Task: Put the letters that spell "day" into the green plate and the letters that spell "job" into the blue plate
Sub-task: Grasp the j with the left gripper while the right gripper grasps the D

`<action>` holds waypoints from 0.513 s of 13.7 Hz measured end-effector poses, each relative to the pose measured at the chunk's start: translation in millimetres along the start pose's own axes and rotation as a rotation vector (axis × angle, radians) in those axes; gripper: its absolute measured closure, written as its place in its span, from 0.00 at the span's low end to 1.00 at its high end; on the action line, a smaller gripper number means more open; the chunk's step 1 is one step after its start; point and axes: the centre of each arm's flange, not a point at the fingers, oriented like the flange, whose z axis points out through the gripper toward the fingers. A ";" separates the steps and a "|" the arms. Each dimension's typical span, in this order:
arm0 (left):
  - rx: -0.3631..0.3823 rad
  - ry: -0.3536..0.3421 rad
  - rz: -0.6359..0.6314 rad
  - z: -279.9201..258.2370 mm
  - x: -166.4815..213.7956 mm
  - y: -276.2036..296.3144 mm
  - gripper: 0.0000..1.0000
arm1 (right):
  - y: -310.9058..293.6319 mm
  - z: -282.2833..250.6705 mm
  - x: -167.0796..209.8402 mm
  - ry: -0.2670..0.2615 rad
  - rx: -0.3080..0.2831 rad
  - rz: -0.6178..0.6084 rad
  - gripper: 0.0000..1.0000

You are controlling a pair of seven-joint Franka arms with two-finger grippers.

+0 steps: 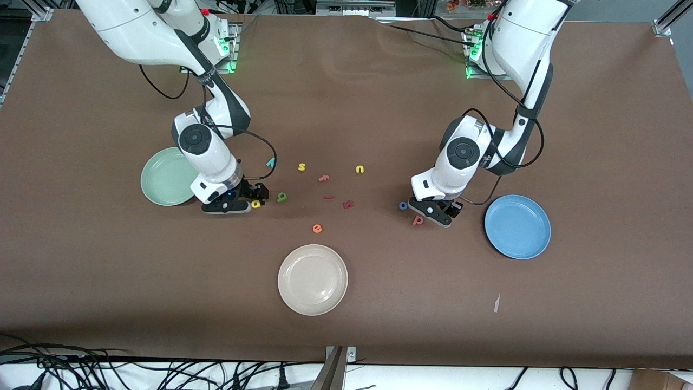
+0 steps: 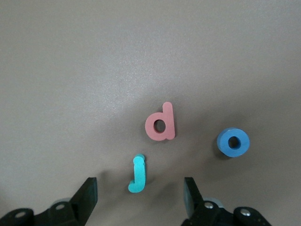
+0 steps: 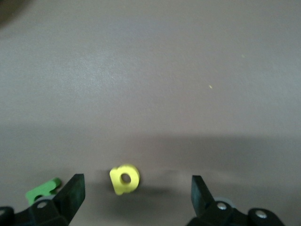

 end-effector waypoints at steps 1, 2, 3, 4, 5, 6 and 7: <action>0.000 0.000 0.000 0.3 -0.1 -0.2 0.25 | -1.3 5.0 1.2 0.001 -0.007 -0.022 0.00; 0.000 -0.001 0.000 0.6 -0.2 -0.2 0.36 | -2.0 8.1 2.1 0.001 -0.011 -0.033 0.00; 0.000 0.001 0.000 1.0 0.2 -0.3 0.36 | -2.5 10.4 2.5 0.001 -0.012 -0.039 0.01; 0.001 0.006 0.000 1.2 1.7 -0.7 0.37 | -2.8 11.2 2.4 0.000 -0.013 -0.041 0.06; 0.002 0.010 0.000 2.0 3.9 -1.2 0.37 | -4.0 11.5 1.9 0.000 -0.013 -0.046 0.07; 0.003 0.011 0.000 3.3 5.5 -1.8 0.39 | -6.0 11.7 1.1 -0.001 -0.013 -0.050 0.18; 0.003 0.011 0.000 4.8 6.3 -2.3 0.41 | -7.5 11.9 0.5 -0.002 -0.013 -0.053 0.23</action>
